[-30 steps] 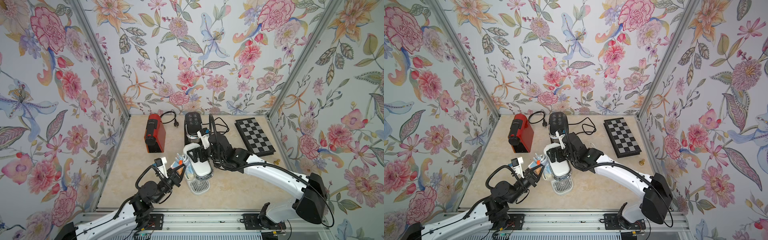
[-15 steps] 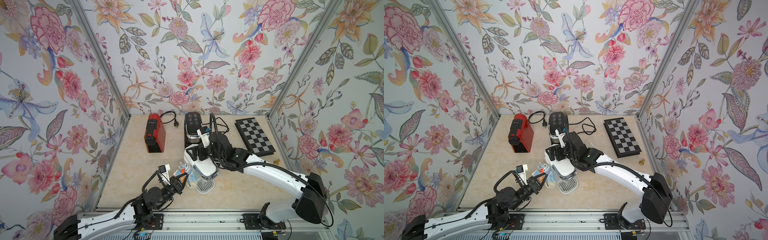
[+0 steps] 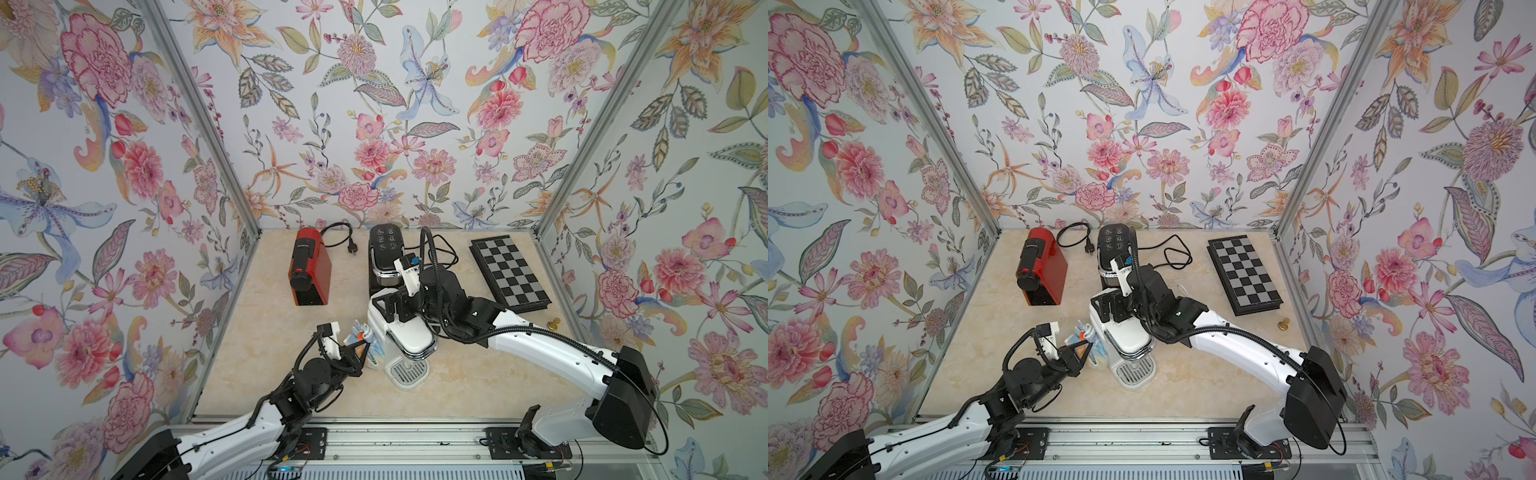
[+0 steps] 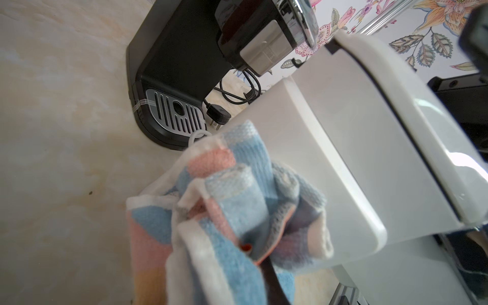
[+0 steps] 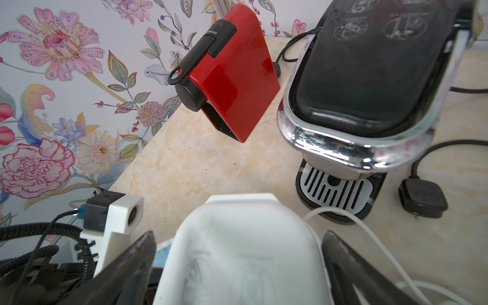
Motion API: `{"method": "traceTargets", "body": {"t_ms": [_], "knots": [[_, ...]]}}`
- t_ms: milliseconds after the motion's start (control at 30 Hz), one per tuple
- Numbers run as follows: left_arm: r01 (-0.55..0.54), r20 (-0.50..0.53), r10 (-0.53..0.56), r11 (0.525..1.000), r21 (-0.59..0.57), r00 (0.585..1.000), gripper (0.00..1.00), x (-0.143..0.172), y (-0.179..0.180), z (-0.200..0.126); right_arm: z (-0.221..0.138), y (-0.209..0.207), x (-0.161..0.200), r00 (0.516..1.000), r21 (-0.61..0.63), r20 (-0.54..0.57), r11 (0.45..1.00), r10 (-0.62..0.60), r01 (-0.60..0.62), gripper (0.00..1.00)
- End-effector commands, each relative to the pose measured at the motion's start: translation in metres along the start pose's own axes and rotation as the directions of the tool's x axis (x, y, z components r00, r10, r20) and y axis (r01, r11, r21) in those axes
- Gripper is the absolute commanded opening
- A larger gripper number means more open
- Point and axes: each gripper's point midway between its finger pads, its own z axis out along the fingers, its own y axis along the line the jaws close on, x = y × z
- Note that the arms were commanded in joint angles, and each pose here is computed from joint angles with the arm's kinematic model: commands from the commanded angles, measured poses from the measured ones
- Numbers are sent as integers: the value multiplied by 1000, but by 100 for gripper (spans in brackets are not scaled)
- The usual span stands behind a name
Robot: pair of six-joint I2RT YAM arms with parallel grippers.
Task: Wipe the surface of a coffee machine
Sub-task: Wipe the dirt from the surface of the coffee machine.
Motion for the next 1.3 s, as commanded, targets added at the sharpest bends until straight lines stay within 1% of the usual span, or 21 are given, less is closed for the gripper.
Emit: {"method": "traceTargets", "body": {"t_ms": [0, 133, 200, 233, 300, 367, 433, 500, 533, 567, 600, 633, 700, 900, 1000, 1133, 1267], "knots": [[16, -1, -16, 999, 28, 1000, 0, -6, -10, 9, 16, -17, 123, 921, 37, -387, 999, 42, -30, 99], [36, -43, -38, 997, -61, 998, 0, 6, 10, 18, 15, -18, 126, 921, 34, -388, 999, 47, -37, 99], [44, -53, -48, 995, -88, 997, 0, 8, 14, 22, 16, -18, 127, 920, 31, -389, 999, 49, -39, 99], [53, -54, -58, 994, -99, 997, 0, 10, 16, 23, 16, -18, 128, 920, 32, -390, 999, 48, -38, 99], [68, -49, -72, 994, -80, 996, 0, 9, 12, 26, 17, -18, 129, 919, 28, -391, 999, 50, -43, 99], [78, -27, -78, 997, 0, 997, 0, 1, -4, 27, 17, -17, 130, 919, 24, -392, 999, 51, -45, 99], [82, -1, -82, 990, 111, 997, 0, -10, -29, 25, 18, -17, 131, 918, 20, -393, 999, 51, -47, 99], [80, 27, -89, 964, 254, 996, 0, -26, -61, 20, 18, -17, 133, 917, 19, -396, 999, 53, -50, 99], [80, 38, -95, 950, 303, 995, 0, -33, -74, 17, 19, -17, 133, 917, 18, -396, 999, 53, -50, 99], [78, 44, -99, 936, 344, 994, 0, -39, -87, 15, 19, -17, 134, 916, 17, -397, 999, 53, -51, 99], [75, 41, -95, 930, 359, 995, 0, -40, -91, 13, 19, -17, 134, 915, 16, -399, 999, 54, -52, 99], [65, 61, -97, 915, 399, 993, 0, -53, -108, 11, 19, -17, 134, 916, 15, -397, 999, 53, -51, 99], [58, 73, -99, 900, 432, 992, 0, -63, -123, 6, 19, -17, 132, 918, 13, -394, 999, 53, -52, 99], [-16, 134, -51, 890, 455, 990, 0, -98, -160, -13, 20, -18, 134, 916, 14, -398, 998, 55, -54, 99], [-56, 163, -18, 898, 436, 987, 0, -113, -171, -22, 21, -17, 135, 915, 7, -401, 998, 53, -55, 99], [-89, 175, 23, 920, 382, 984, 0, -116, -164, -21, 23, -14, 133, 915, -4, -400, 999, 46, -52, 99], [-55, 140, 7, 937, 346, 990, 0, -105, -142, -7, 24, -12, 135, 912, -18, -409, 998, 42, -54, 98]]}}
